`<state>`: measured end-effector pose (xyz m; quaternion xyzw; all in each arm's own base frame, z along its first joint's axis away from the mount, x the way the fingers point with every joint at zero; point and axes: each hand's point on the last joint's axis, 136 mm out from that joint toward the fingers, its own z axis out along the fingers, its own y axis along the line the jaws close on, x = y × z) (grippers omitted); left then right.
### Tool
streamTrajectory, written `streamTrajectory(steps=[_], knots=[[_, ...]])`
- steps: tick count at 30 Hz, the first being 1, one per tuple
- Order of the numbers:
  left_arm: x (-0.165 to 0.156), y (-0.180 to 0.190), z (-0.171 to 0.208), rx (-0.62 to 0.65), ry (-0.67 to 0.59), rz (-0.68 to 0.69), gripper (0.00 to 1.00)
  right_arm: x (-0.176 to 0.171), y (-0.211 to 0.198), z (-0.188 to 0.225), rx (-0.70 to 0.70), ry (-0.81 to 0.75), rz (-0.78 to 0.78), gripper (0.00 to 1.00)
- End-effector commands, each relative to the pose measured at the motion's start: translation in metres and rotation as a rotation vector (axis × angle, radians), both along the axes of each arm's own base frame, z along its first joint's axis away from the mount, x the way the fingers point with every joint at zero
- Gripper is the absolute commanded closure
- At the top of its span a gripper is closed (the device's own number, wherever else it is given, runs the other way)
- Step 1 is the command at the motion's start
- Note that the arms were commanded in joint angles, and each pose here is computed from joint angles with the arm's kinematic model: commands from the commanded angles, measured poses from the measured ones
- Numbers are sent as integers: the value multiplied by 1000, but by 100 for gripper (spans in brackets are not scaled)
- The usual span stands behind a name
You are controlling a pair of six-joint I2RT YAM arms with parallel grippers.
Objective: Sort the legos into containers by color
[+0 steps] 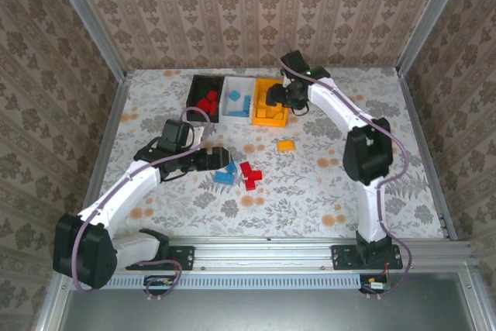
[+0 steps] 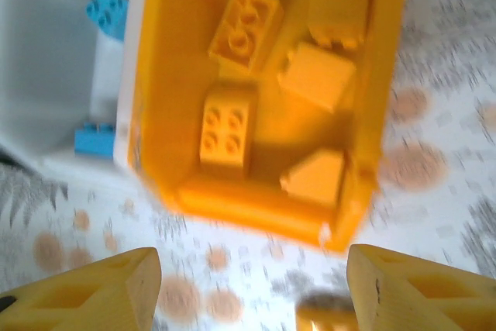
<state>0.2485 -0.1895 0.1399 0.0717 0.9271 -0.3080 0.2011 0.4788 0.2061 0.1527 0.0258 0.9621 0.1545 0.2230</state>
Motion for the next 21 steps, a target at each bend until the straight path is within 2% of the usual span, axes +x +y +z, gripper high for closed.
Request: streamTrajectory(steps=[1,6,10,16,21], knots=[[-15,9,-16,43,66,18,9,-37,9,32,72,-63,67,33],[-28,8,-41,195,86,-46,10,-91,4,16,105,-24,87,33],[-22,1,-52,303,75,-82,9,-123,6,1,164,16,93,30],[-15,-12,-76,386,103,-138,8,-157,2,-28,97,87,123,24],[-12,-17,-92,428,126,-165,8,-167,-9,-42,-8,112,136,22]])
